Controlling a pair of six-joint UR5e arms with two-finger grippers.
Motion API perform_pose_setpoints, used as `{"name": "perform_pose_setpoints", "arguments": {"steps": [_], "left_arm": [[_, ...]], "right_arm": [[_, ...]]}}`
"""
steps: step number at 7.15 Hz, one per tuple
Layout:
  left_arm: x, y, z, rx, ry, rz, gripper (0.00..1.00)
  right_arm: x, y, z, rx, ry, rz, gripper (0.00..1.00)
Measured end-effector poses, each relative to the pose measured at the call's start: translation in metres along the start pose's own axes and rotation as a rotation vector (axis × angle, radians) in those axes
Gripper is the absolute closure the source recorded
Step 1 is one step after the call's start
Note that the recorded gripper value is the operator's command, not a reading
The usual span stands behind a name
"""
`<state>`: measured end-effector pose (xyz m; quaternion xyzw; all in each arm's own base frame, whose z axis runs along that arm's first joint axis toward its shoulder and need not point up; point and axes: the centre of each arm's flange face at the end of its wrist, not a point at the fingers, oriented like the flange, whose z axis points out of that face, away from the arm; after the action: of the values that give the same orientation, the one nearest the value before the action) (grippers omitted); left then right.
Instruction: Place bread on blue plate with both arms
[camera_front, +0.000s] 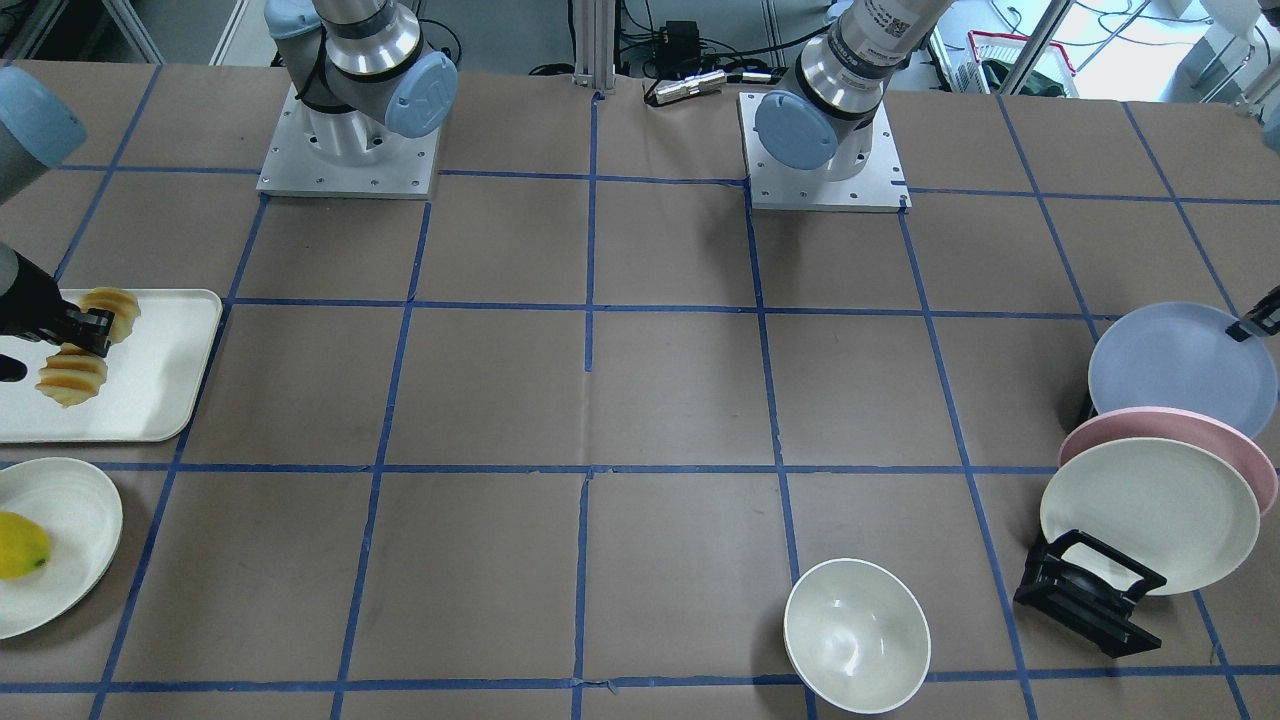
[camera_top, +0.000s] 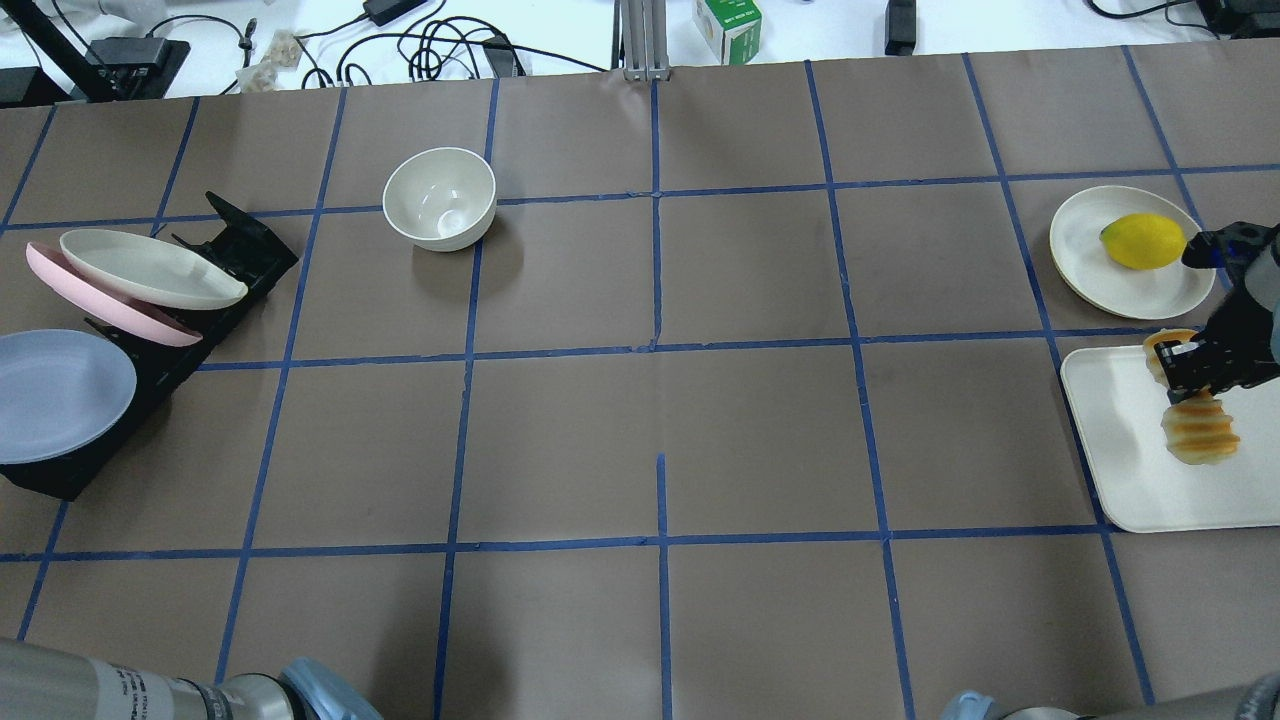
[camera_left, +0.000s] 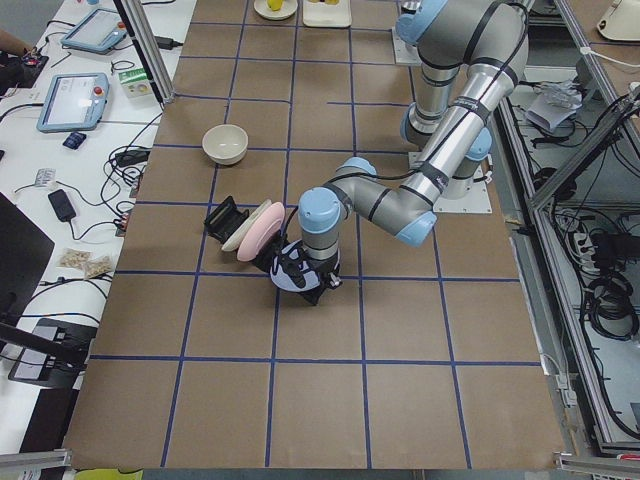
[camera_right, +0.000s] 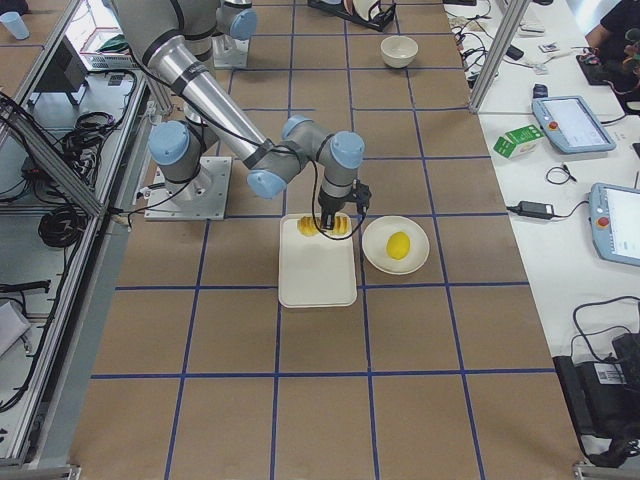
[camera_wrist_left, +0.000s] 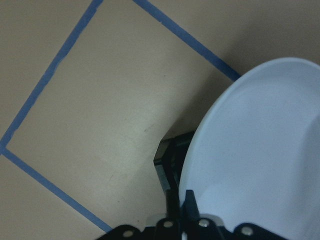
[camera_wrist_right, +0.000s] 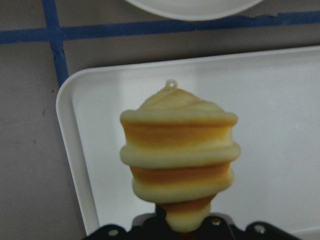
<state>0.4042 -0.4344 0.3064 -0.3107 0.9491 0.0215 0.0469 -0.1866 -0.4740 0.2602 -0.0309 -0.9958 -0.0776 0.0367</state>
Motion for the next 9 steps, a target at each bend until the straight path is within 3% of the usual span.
{"name": "perform_pose_setpoints", "arguments": {"steps": [3, 5, 7, 9], "left_arm": [[0.007, 0.048, -0.060, -0.091, 0.002, 0.021, 1.00], [0.047, 0.086, -0.100, -0.118, 0.045, 0.066, 1.00], [0.132, 0.122, -0.119, -0.150, 0.127, 0.130, 1.00], [0.242, 0.166, -0.121, -0.178, 0.178, 0.197, 1.00]], "right_arm": [[-0.036, -0.022, -0.080, -0.071, -0.028, 0.037, 1.00], [-0.093, -0.026, -0.129, -0.085, -0.008, 0.073, 1.00], [-0.134, -0.022, -0.148, -0.076, 0.008, 0.079, 1.00], [-0.149, -0.020, -0.152, -0.073, -0.033, 0.095, 1.00]]}}
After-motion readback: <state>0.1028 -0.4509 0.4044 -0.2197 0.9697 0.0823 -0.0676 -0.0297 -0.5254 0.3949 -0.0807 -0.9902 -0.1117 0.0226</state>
